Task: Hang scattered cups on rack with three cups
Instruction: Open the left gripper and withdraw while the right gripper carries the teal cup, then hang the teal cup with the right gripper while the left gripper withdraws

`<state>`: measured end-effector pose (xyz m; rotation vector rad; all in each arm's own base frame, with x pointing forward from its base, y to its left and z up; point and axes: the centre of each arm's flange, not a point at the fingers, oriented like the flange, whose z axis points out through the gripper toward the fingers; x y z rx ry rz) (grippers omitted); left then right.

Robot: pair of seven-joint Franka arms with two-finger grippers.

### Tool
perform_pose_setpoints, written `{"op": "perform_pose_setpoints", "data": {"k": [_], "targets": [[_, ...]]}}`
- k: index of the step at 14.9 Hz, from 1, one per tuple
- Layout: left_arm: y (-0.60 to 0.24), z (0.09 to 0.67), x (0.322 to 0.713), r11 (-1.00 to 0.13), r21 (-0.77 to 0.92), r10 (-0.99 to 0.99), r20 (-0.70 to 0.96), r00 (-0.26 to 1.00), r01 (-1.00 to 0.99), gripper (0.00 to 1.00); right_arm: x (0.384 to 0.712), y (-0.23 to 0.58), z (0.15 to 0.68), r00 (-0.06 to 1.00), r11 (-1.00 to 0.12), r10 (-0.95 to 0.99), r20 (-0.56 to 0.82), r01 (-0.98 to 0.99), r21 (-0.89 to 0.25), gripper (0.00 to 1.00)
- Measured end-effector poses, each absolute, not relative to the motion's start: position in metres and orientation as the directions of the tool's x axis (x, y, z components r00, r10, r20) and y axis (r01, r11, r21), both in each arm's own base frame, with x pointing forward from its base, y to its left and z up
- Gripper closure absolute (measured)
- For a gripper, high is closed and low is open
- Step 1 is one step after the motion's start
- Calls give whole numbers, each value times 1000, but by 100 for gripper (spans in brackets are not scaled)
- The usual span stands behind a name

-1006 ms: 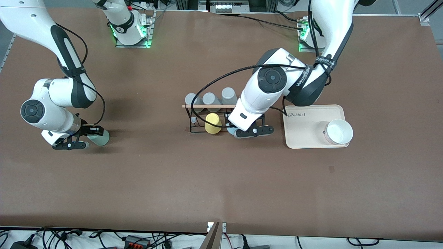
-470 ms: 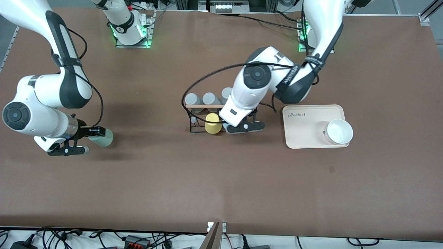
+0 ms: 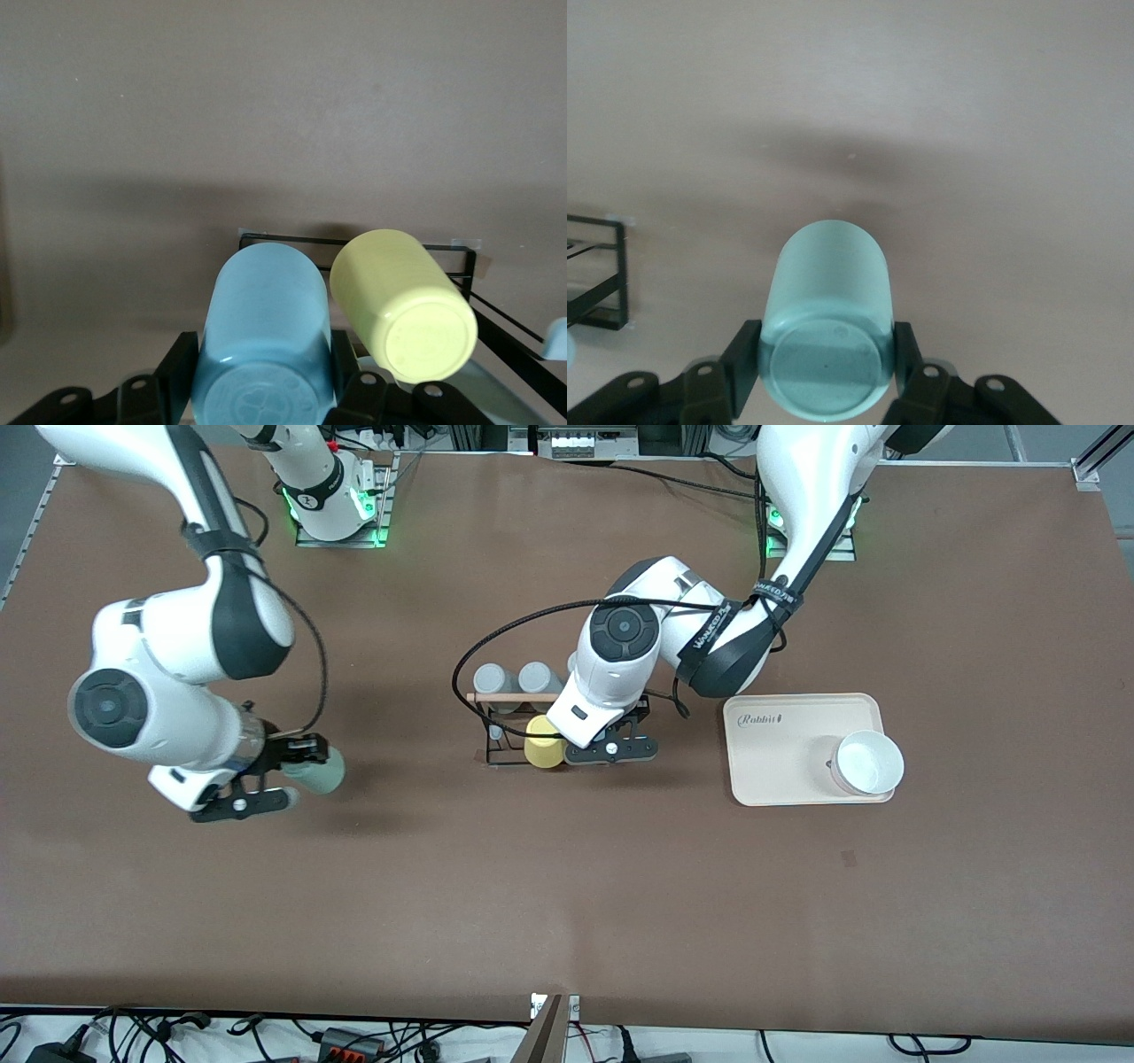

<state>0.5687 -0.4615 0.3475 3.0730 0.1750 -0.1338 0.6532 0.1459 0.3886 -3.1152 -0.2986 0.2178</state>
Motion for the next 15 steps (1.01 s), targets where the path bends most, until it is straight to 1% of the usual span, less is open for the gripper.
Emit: {"op": "perform_pose_setpoints", "data": {"k": [1, 4, 5, 8, 11, 13, 15], "targets": [[-460, 346, 570, -992, 53, 113, -91, 989, 118, 31, 651, 157, 389, 969, -979, 205, -136, 205, -18, 36], [-447, 355, 583, -988, 62, 139, -75, 987, 144, 4, 646, 180, 392, 962, -971, 238, -130, 238, -19, 36], [-437, 366, 592, -984, 72, 157, -61, 986, 161, 0, 644, 187, 392, 960, -968, 249, -129, 249, -19, 36], [-375, 421, 624, -967, 82, 240, -20, 971, 241, 0, 639, 207, 395, 962, -970, 244, -124, 244, -16, 36], [-290, 469, 650, -966, 69, 251, 3, 968, 251, 0, 636, 239, 410, 974, -979, 204, -98, 200, -48, 36], [-246, 491, 659, -962, 59, 268, 9, 963, 267, 0, 627, 271, 418, 981, -984, 176, -86, 171, -56, 36], [-209, 512, 658, -956, 39, 290, 1, 957, 290, 0, 617, 309, 423, 986, -988, 150, -74, 146, -56, 36]]}}
